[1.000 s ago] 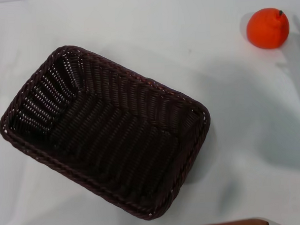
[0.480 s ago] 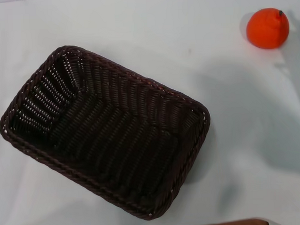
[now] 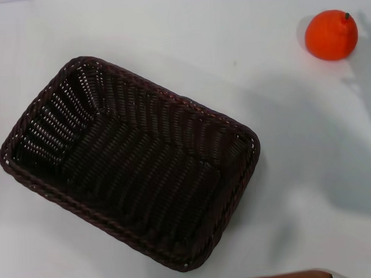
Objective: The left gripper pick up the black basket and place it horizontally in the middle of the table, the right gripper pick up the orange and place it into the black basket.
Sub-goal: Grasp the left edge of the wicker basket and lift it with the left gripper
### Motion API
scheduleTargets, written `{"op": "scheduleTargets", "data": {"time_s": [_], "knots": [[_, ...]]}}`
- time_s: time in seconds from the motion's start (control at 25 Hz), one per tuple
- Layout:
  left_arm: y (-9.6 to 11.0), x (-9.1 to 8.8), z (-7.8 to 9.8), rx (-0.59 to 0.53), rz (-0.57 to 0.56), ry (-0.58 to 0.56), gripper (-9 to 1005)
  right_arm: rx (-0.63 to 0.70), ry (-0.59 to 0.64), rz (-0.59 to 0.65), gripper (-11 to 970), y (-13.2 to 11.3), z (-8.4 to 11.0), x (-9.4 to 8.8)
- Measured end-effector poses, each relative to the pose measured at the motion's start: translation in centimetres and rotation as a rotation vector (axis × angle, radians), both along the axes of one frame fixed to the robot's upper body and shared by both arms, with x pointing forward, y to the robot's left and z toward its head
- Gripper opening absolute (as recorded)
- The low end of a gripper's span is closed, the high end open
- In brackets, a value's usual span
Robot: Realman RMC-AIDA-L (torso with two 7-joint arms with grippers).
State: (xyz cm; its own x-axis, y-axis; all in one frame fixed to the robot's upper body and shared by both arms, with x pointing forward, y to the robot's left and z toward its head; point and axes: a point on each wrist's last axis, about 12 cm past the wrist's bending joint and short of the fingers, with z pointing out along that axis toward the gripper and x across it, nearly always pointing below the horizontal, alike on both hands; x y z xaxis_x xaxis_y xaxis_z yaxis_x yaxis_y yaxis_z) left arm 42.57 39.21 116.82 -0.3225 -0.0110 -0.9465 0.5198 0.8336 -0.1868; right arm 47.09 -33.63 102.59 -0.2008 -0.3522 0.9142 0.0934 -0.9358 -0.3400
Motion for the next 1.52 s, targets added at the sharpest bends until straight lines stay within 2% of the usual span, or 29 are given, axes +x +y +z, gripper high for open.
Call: {"op": "scheduleTargets", "data": {"time_s": [0.16,0.36,0.48,0.64,0.92,1.12,1.52], "knots": [[-2.4,2.1,2.8,0.079,-0.026,0.168,747,0.0,-0.003,0.005,807,0.1,0.1,0.2],[-6.7,4.7,3.7,0.279,-0.117,0.364,782,0.006,-0.003,0.013,808,0.2,0.1,0.3],[-8.3,5.7,4.0,0.341,-0.153,0.414,843,0.006,-0.001,0.013,808,0.2,0.1,0.3],[-10.1,7.1,3.4,0.391,-0.178,0.435,865,0.005,-0.003,0.014,808,0.2,0.1,0.4],[-12.6,9.2,1.0,0.512,-0.183,0.439,863,0.008,-0.008,0.012,807,0.2,0.2,0.4],[-13.8,10.1,-0.4,0.574,-0.195,0.461,862,0.009,-0.01,0.012,807,0.2,0.2,0.4],[-15.3,10.8,-1.5,0.66,-0.207,0.514,866,0.011,-0.004,0.009,808,0.2,0.2,0.4]]}}
